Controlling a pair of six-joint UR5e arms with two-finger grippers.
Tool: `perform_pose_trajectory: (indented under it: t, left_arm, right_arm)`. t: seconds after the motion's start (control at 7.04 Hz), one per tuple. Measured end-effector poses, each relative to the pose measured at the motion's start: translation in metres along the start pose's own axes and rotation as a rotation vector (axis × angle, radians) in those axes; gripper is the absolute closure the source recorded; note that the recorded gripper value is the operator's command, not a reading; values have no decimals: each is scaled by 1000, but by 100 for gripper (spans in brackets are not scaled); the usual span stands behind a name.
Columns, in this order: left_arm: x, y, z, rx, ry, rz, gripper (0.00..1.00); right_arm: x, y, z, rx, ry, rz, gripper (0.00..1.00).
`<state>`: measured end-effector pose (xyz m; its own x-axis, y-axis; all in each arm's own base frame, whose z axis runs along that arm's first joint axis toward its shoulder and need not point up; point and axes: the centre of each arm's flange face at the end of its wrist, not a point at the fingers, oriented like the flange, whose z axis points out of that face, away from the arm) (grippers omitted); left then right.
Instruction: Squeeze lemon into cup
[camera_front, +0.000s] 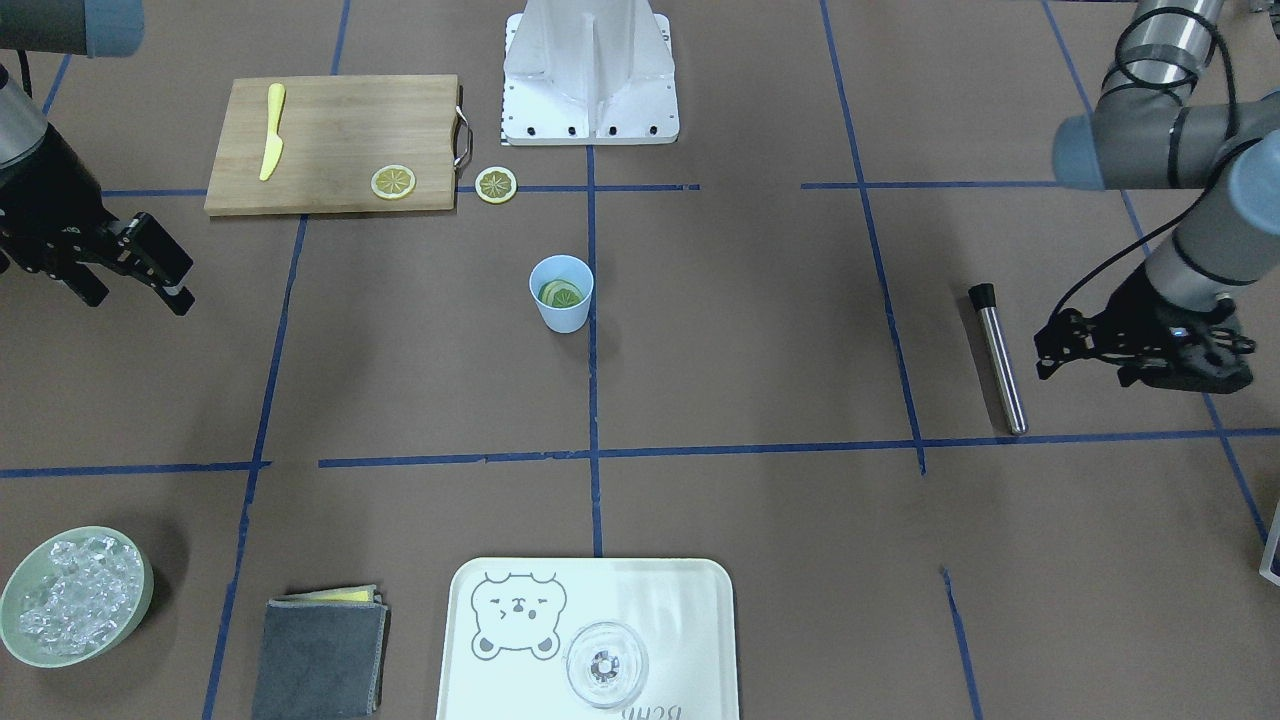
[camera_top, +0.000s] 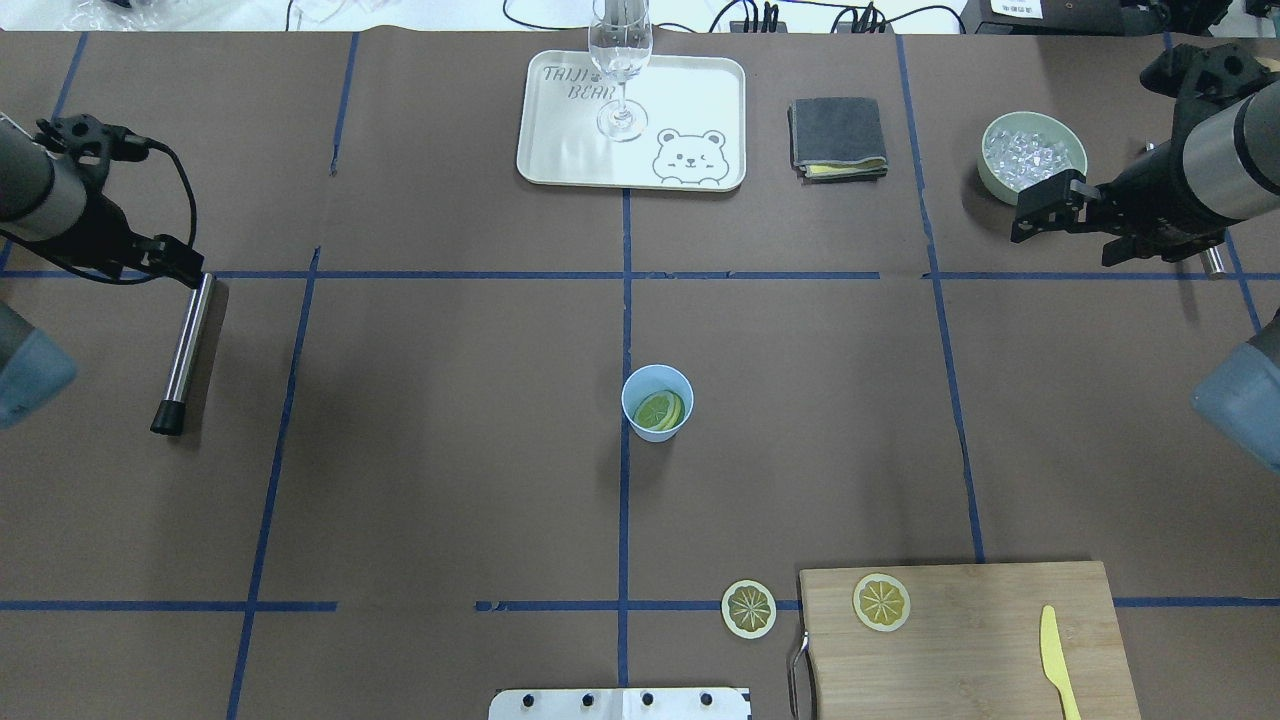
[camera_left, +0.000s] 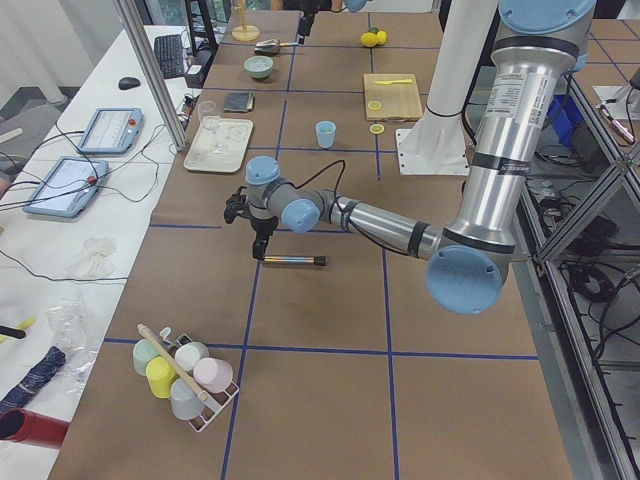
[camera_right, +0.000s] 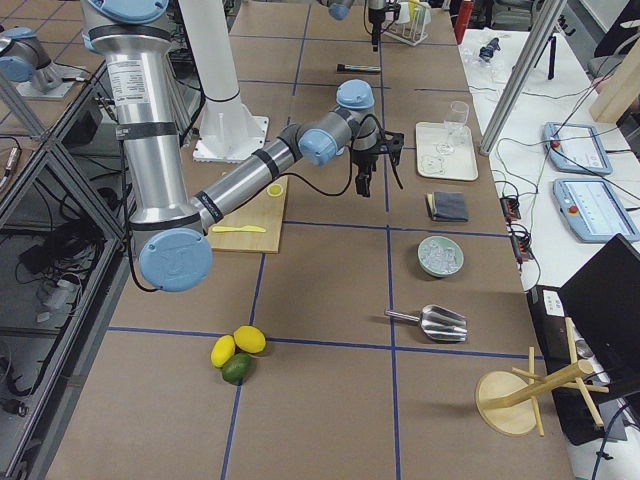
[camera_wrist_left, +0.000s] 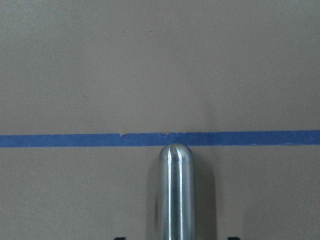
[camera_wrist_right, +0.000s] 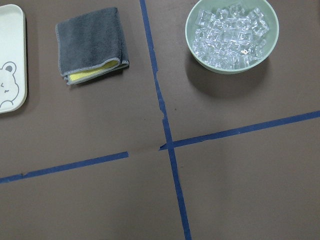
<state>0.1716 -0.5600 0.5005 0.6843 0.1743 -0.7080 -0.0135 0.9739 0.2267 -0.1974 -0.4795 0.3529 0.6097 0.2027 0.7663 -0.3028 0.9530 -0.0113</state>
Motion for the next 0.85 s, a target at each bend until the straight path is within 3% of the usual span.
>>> perform_pose_trajectory:
  t: [0.28,0.85]
  left_arm:
    - [-81,15,-53,46,23,100,0]
    - [-188,72,-97,70,-52,207,0]
  right_arm:
    - [20,-5,-2,-6,19,-35,0]
    - [126,-30,-15,-51,56,-151,0]
